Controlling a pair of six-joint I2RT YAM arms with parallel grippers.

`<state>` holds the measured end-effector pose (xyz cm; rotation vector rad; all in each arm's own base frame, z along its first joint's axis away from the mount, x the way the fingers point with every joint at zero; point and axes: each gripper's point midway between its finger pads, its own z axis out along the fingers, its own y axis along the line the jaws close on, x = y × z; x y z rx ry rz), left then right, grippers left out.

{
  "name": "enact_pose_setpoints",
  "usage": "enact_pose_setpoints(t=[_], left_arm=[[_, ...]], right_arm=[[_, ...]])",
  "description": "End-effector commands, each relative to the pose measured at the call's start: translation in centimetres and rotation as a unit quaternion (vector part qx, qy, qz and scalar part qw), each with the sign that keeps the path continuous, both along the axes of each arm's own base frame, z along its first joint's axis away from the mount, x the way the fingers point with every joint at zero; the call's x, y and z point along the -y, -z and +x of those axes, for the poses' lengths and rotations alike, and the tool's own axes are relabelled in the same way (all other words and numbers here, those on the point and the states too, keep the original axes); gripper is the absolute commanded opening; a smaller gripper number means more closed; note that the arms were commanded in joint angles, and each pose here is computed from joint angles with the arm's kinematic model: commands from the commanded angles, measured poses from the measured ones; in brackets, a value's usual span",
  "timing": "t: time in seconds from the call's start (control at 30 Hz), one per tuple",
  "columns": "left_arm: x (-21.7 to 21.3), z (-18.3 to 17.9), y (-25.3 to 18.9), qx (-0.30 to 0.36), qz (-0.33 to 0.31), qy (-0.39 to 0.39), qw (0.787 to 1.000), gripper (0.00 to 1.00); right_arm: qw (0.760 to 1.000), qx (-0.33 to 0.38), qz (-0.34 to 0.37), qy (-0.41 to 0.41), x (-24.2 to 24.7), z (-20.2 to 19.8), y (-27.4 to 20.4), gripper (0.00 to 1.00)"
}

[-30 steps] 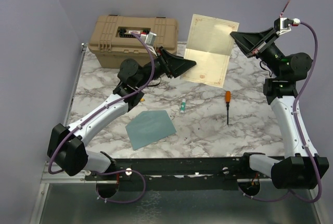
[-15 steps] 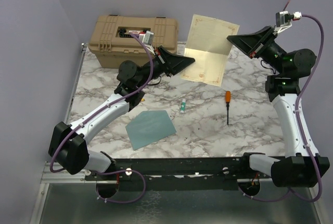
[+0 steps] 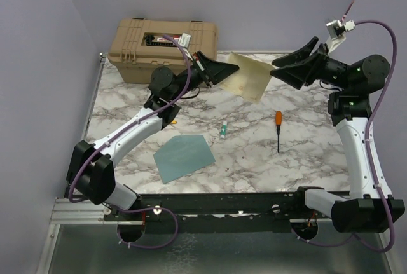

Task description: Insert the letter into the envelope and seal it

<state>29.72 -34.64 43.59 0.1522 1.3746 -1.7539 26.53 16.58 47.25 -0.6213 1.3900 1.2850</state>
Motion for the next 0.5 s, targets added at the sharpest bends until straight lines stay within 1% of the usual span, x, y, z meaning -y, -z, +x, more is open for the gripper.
enact_pose_setpoints(t=[0.0, 0.07, 0.13, 0.2, 0.23, 0.3, 0.37, 0.43, 0.47], left_arm=[[-0.2, 2.4, 0.7, -0.036, -0.002, -0.017, 0.999, 0.0], [-0.4, 3.2, 1.2, -0.042, 0.002, -0.02, 0.999, 0.0], [-0.6, 3.9, 1.3, -0.042, 0.004, -0.021, 0.999, 0.0], [-0.8, 4.0, 1.2, -0.029, 0.011, -0.017, 0.999, 0.0], [-0.8, 3.8, 1.1, -0.02, 0.016, -0.013, 1.0, 0.0], [-0.7, 2.9, 0.7, 0.005, 0.025, 0.003, 1.0, 0.0], [-0.7, 1.6, 0.1, 0.034, 0.034, 0.026, 0.998, 0.0], [-0.6, -0.2, -0.4, 0.063, 0.046, 0.063, 0.995, 0.0], [-0.6, -1.0, -0.7, 0.074, 0.051, 0.081, 0.993, 0.0]], right_arm=[[0.998, 0.02, -0.035, -0.048, -0.6, -2.3, 0.7, 0.68], [0.997, 0.023, -0.045, -0.065, -0.7, -3.0, 1.0, 0.75], [0.996, 0.031, -0.049, -0.064, -0.7, -3.1, 0.9, 0.77], [0.998, 0.03, -0.048, -0.031, -0.5, -1.9, 0.7, 0.77], [0.999, 0.015, -0.046, -0.012, -0.3, -1.2, 0.9, 0.78], [0.998, -0.007, -0.042, 0.039, 0.2, 1.0, 1.3, 0.82], [0.995, -0.043, -0.045, 0.082, 0.9, 3.3, 2.6, 0.88], [0.993, -0.059, -0.054, 0.092, 1.1, 4.8, 4.0, 0.91], [0.994, -0.056, -0.059, 0.078, 1.0, 4.9, 4.5, 0.91]])
